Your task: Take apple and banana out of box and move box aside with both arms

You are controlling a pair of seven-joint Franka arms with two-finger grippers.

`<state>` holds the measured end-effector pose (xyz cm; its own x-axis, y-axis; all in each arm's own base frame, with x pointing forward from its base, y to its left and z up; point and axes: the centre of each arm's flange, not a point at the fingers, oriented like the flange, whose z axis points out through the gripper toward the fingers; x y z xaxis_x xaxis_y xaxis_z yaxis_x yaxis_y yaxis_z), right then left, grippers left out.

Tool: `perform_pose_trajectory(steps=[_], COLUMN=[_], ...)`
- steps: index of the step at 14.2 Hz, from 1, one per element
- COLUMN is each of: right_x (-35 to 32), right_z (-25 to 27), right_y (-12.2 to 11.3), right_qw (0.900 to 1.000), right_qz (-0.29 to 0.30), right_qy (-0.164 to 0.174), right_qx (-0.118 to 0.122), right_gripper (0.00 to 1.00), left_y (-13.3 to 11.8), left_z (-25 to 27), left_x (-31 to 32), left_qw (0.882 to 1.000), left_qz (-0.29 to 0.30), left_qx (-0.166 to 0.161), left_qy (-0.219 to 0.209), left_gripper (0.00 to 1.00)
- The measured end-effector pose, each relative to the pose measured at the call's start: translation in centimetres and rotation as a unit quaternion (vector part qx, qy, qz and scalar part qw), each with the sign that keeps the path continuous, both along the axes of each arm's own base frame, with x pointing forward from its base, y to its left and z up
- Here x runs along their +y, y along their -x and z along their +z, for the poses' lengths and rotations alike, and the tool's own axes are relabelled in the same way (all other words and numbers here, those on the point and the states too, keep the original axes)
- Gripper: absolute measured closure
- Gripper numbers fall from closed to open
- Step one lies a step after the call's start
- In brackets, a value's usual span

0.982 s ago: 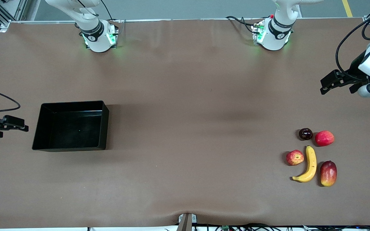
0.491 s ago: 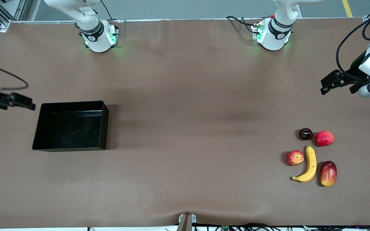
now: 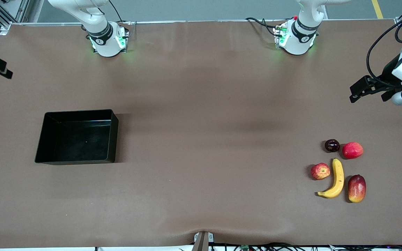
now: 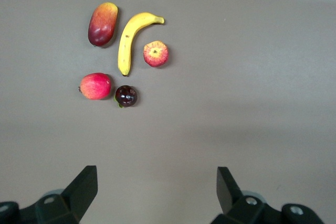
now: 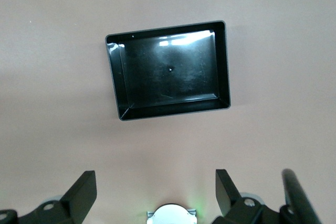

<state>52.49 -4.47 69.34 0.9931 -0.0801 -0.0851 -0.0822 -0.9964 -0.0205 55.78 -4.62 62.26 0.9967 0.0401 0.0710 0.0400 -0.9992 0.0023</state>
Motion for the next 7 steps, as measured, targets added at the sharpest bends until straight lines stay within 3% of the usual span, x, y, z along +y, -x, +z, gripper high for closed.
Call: perform_pose_trajectory(steps=[7], right_x=[-1.9], right_z=[-1.3], right_y=[0.1], right_qw=[0.999], right_qz=[0.045], right_qy=[-0.006], right_qx=[0.005], right_gripper=[0.0], left_y=[0.0], left_z=[0.8], left_x=[0.3], left_qw=[1.0], left_qz=[0.003], left_qx=[-0.008], left_qy=[0.001], left_gripper=[0.0])
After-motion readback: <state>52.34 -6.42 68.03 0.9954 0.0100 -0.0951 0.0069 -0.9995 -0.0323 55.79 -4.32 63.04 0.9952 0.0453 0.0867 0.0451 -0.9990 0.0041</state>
